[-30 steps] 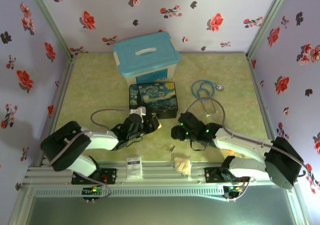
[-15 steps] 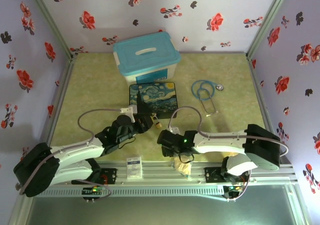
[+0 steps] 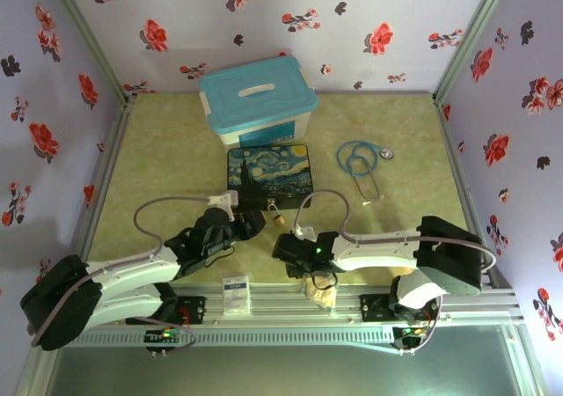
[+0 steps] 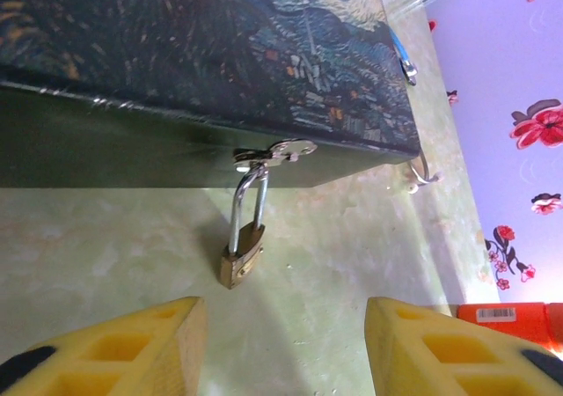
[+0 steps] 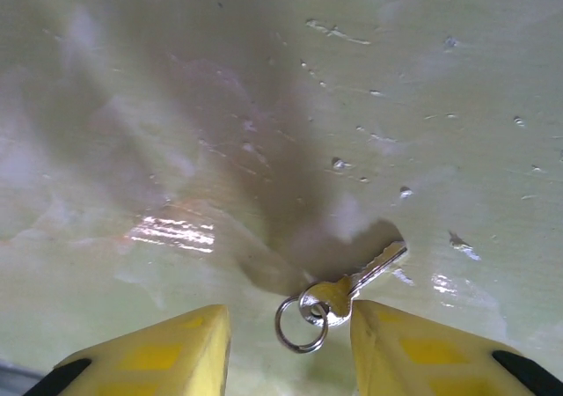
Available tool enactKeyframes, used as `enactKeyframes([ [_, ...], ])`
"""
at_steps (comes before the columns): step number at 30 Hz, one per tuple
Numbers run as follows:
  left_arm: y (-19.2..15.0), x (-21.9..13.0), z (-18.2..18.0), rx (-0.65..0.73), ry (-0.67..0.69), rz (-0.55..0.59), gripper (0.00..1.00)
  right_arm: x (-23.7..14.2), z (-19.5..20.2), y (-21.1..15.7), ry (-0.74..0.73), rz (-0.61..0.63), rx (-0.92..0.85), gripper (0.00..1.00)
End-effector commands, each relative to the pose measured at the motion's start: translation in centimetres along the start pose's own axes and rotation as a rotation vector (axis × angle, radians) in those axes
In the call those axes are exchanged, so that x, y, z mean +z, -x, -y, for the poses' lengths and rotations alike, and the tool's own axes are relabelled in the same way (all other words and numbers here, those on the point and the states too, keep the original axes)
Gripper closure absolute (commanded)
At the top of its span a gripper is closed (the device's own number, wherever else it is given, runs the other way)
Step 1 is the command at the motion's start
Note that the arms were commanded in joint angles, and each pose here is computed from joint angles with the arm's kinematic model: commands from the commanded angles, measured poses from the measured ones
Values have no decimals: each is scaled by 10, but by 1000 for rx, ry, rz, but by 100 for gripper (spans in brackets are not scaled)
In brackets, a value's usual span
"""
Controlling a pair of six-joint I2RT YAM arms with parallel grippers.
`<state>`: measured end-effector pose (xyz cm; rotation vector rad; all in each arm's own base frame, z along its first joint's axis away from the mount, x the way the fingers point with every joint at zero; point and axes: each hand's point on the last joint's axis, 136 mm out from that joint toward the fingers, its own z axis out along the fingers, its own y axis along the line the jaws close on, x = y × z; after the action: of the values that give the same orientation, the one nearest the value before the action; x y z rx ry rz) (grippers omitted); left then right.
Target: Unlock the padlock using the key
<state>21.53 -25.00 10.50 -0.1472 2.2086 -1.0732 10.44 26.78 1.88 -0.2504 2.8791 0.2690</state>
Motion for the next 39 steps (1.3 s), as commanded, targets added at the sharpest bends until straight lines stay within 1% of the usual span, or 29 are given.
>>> enactKeyframes([
  [1, 0, -3, 0, -2, -12, 21, 50, 0, 4, 3, -54, 19, -3, 60],
  [4, -1, -3, -3, 2, -4, 24, 50, 4, 0, 7, -41, 43, -10, 58],
  [7, 1, -3, -1, 2, -8, 28, 50, 5, -10, 16, -17, 82, -64, 58],
  [9, 0, -3, -1, -1, -9, 27, 50, 6, -8, 21, -73, 82, -116, 62],
  [12, 0, -3, -2, -1, -9, 26, 50, 4, 10, 22, -237, 54, -159, 66],
  [14, -1, -4, -2, -3, -10, 27, 50, 6, 19, 18, -291, 28, -172, 69],
  [20, -1, -4, -4, -5, -8, 31, 50, 7, 32, 9, -293, 13, -143, 78],
  [24, 0, -4, -2, -2, -11, 33, 50, 1, 37, 10, -296, 27, -148, 87],
  [26, 2, -4, 0, 3, -16, 36, 50, 1, 37, 10, -283, 33, -144, 90],
  [29, 2, -4, 2, 3, -17, 36, 50, 1, 35, 10, -250, 45, -140, 99],
  [30, 2, -4, 2, 2, -18, 37, 50, 0, 36, 11, -239, 53, -141, 100],
  [35, -3, -1, 8, 14, -27, 9, 50, -2, 53, 10, -178, 65, -113, 100],
  [36, -4, -1, 9, 19, -28, 5, 50, -3, 58, 9, -184, 64, -110, 100],
  [39, -5, 1, 10, 28, -31, 3, 50, -7, 75, 11, -223, 67, -133, 95],
])
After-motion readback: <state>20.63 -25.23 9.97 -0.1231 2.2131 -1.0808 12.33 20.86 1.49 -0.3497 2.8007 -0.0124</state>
